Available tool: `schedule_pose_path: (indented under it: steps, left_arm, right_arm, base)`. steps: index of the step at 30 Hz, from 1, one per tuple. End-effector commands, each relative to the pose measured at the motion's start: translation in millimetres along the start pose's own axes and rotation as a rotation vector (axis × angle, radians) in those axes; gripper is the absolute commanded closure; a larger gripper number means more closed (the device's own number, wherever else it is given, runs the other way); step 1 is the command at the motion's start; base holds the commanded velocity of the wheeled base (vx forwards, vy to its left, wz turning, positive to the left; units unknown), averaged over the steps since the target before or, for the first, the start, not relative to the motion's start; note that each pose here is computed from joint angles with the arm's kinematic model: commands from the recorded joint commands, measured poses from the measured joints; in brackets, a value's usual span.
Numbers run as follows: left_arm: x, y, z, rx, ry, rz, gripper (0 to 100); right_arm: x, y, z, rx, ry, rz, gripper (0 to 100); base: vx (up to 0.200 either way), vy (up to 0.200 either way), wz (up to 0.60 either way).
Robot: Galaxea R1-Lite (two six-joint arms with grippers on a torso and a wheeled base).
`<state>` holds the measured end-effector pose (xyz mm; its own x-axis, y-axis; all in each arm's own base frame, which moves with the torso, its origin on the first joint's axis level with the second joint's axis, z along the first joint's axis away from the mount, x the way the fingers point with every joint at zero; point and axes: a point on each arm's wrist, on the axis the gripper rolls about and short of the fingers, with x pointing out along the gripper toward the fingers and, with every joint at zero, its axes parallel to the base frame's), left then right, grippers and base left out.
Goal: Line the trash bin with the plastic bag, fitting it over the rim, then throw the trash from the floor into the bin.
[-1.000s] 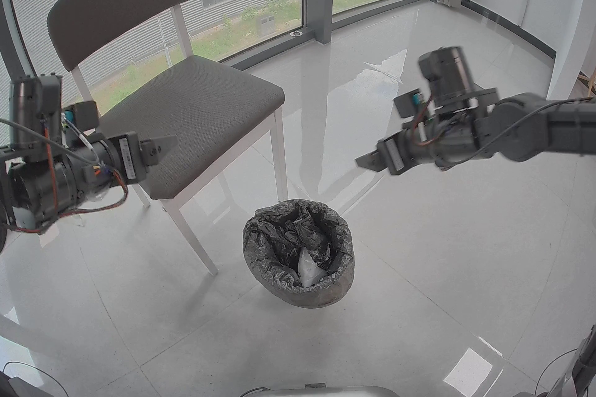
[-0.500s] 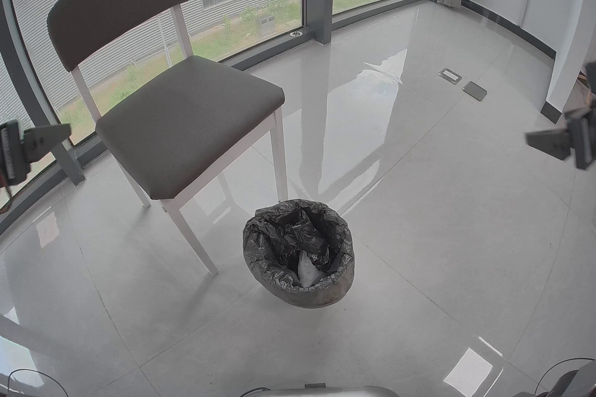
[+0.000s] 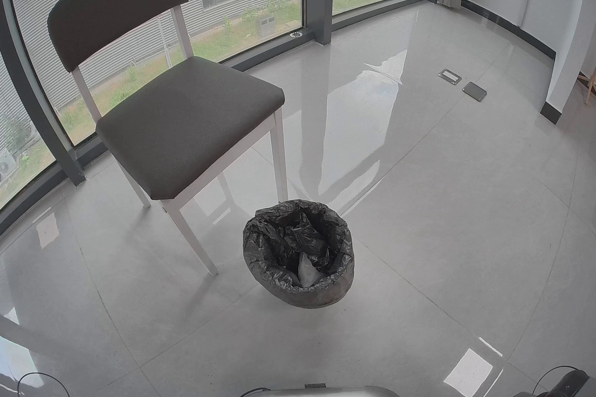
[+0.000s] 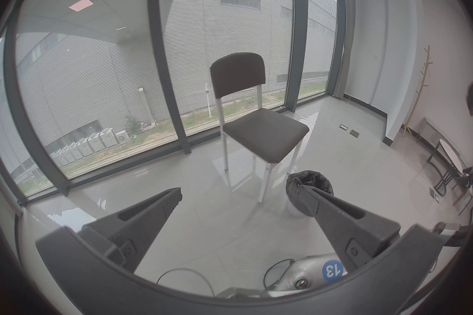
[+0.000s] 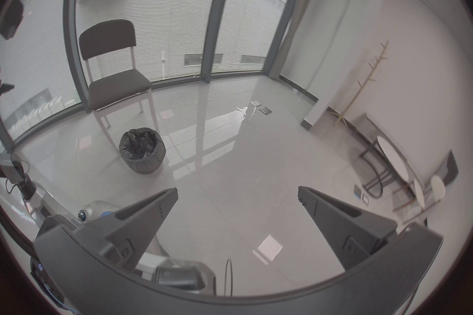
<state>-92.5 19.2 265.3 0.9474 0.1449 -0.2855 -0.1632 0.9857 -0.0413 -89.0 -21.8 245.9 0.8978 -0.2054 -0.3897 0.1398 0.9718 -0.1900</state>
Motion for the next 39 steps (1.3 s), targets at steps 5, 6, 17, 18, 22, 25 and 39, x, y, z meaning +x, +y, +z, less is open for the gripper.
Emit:
schedule_pose_path:
  steps: [5,6,17,18,22,25,39]
  left_arm:
    - [-46,12,-86,-0.060,-0.114,0.063,0]
    - [-47,13,-86,-0.061,-0.120,0.058,0]
    - [-12,4,-76,-0.084,-0.227,0.054,0]
    - [-10,4,-76,-0.083,-0.228,0.054,0]
    - [41,-7,-83,-0.035,-0.296,0.052,0]
    - [73,-12,-98,0.016,-0.325,0.031,0]
    - [121,-19,-155,0.101,-0.216,-0.013,0]
  right_arm:
    - [60,43,-98,0.237,-0.269,0.013,0]
    - [71,45,-99,0.235,-0.301,0.015,0]
    - [118,59,-118,0.179,-0.444,0.076,0]
    - [118,59,-118,0.179,-0.443,0.075,0]
    - [121,61,-123,0.174,-0.414,0.115,0]
    - [121,62,-123,0.169,-0.411,0.136,0]
    - [121,62,-123,0.164,-0.412,0.138,0]
  base:
    - [0.000,0.000,0.00]
    - [0.000,0.000,0.00]
    - [0.000,0.000,0.00]
    - [0.000,0.000,0.00]
    - [0.000,0.000,0.00]
    - [0.000,0.000,0.00]
    - [0.000,0.000,0.00]
